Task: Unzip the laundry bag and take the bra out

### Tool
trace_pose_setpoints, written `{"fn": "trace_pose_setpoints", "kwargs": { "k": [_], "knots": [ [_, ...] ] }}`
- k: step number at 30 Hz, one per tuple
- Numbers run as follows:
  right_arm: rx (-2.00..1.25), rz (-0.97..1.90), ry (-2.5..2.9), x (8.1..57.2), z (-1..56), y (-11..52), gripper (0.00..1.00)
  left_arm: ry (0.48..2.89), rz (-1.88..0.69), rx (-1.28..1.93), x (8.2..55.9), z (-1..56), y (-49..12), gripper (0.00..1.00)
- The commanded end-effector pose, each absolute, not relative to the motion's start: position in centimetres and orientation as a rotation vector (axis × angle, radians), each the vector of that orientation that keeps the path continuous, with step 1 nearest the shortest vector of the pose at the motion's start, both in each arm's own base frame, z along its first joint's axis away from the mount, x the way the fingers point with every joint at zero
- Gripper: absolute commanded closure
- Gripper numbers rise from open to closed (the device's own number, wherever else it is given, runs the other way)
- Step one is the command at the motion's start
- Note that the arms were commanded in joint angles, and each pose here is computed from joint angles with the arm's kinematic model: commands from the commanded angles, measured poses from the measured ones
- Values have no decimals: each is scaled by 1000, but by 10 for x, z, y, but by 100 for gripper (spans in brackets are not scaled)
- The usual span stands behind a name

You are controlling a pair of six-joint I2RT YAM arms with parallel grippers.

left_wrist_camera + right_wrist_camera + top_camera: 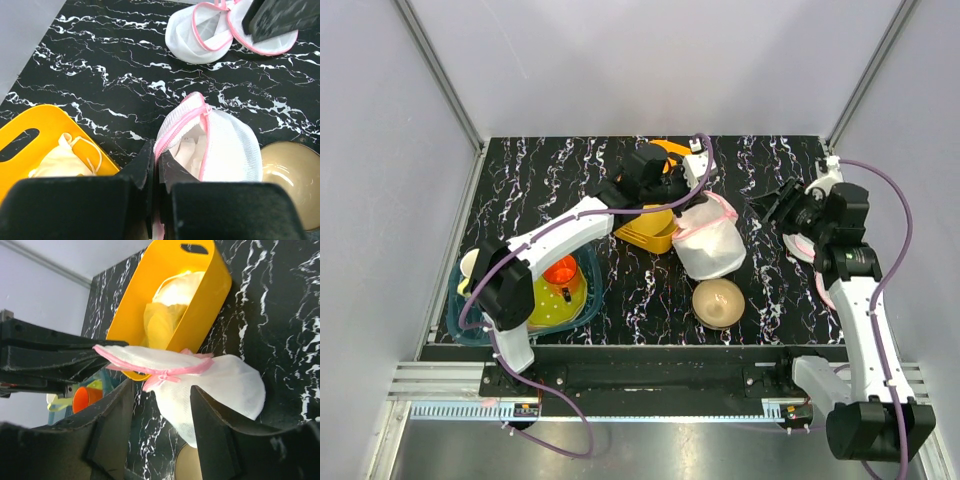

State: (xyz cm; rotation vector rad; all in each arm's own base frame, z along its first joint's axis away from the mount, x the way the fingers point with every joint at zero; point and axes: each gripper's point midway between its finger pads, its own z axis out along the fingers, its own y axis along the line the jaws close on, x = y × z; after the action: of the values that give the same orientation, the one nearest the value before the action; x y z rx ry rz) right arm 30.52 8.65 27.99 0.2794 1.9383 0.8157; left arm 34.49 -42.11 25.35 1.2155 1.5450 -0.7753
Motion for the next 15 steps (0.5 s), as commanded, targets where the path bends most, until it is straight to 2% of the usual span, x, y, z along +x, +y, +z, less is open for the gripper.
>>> {"fn": "trace_pose_setpoints", "kwargs": {
  "k": [1, 4, 8, 10, 13, 15],
  "knots": [
    [145, 860, 1984, 300, 275, 106, 45, 1431, -769, 1158, 351, 302, -428, 100],
    [97, 895, 2023, 301, 262, 113, 51, 1440, -765, 1171, 352, 294, -429, 100],
    [79, 990, 2104, 304, 236, 123, 54, 1457, -783, 1198, 350, 282, -432, 100],
    [91, 992, 2096, 308, 230, 123, 53, 1458, -787, 1208, 348, 275, -431, 100],
    [99, 1021, 2107, 316, 217, 126, 45, 1444, -787, 1211, 347, 265, -432, 100],
    [85, 1051, 2100, 322, 215, 129, 45, 1440, -793, 1214, 347, 262, -433, 100]
  ]
}}
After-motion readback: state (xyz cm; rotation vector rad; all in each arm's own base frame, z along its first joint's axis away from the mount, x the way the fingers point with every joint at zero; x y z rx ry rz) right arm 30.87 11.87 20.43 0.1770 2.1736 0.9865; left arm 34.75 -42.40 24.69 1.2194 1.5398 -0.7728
